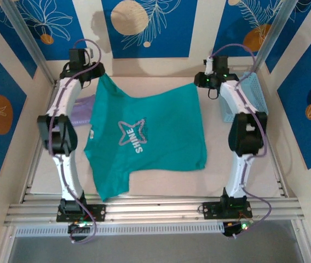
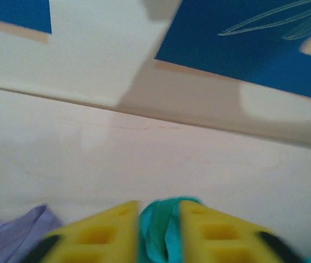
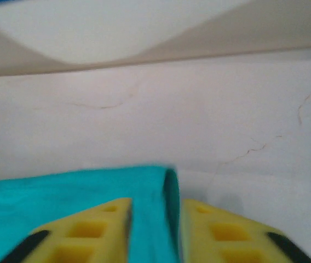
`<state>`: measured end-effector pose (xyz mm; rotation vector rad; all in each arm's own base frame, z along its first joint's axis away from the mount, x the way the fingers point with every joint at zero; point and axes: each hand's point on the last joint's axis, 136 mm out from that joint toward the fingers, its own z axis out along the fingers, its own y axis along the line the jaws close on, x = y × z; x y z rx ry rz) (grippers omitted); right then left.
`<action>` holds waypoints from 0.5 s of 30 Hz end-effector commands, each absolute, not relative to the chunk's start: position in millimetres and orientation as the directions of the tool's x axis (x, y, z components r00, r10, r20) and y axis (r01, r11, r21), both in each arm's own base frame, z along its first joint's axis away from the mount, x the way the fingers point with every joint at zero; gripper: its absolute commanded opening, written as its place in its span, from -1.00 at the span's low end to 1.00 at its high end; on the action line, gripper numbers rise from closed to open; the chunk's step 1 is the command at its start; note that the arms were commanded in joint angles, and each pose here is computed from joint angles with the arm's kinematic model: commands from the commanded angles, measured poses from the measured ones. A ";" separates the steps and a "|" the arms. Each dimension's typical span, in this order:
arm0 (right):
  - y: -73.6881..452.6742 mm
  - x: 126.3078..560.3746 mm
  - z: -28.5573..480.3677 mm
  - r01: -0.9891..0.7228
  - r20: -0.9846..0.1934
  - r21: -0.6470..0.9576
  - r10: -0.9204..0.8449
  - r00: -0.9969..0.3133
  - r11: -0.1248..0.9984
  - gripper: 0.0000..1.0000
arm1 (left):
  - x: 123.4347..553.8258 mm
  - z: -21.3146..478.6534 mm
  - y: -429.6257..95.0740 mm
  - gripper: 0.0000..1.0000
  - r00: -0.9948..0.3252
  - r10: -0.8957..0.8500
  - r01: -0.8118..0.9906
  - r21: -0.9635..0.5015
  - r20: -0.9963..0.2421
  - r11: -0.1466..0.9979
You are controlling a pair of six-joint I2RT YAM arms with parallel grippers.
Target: Fold the inside-out t-shirt
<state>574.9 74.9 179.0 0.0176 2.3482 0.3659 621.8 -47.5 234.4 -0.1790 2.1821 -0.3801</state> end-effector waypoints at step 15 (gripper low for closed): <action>64.3 308.0 96.7 0.194 -0.328 0.263 0.277 -0.903 0.945 0.10 | 398.2 207.6 -141.0 0.22 -0.650 -0.318 0.149 -0.526 -0.690 0.837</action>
